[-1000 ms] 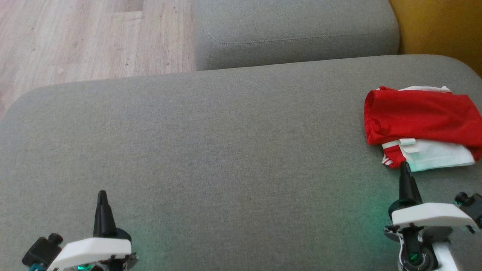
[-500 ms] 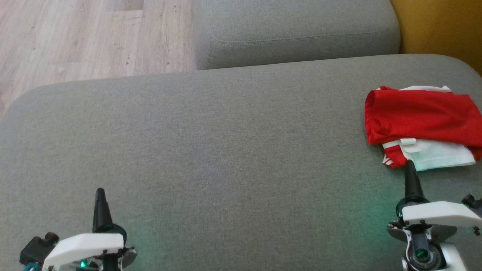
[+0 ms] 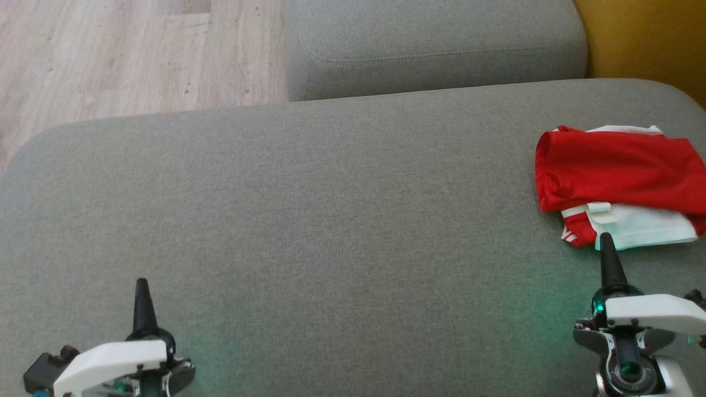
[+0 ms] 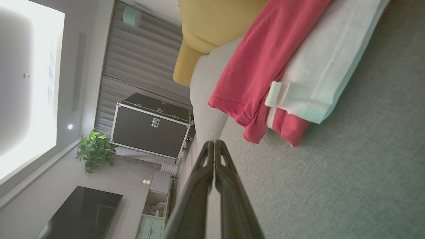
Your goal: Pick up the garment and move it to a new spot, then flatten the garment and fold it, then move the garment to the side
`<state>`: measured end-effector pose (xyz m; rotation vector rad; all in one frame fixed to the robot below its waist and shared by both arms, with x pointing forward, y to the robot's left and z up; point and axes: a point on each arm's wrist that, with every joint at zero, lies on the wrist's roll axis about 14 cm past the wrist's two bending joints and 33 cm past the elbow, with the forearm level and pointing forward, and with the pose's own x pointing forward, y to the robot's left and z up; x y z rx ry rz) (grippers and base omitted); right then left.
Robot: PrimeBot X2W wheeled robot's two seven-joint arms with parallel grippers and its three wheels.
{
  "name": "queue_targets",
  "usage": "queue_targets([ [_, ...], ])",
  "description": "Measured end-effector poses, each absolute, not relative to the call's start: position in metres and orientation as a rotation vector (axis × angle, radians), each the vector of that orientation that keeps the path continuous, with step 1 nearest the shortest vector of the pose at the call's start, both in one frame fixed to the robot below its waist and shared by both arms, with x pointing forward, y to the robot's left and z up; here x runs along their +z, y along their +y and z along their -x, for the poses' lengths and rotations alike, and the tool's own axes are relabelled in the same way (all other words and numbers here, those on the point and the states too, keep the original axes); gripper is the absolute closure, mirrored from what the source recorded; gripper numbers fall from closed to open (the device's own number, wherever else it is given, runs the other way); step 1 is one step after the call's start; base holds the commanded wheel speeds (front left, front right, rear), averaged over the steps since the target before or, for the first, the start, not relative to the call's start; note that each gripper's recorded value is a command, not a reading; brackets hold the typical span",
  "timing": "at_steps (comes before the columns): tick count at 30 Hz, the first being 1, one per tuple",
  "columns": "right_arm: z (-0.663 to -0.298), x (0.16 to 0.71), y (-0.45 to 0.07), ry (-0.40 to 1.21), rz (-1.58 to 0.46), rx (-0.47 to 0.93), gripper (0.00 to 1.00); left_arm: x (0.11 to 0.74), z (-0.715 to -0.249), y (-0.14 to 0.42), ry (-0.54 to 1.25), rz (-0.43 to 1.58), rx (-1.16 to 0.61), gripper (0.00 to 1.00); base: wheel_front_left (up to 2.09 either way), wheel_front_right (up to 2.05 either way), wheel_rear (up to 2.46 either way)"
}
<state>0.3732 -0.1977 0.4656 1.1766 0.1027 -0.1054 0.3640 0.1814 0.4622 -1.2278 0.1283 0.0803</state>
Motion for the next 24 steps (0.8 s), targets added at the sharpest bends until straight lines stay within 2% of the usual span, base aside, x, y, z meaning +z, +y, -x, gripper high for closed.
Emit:
queue_targets([
  [24,-0.3760,0.4751,-0.2036,0.065,-1.442,-0.098,1.00,0.4676,-0.3689,0.1858,0.118,1.459,0.077,1.00,0.00,0.00,0.00],
])
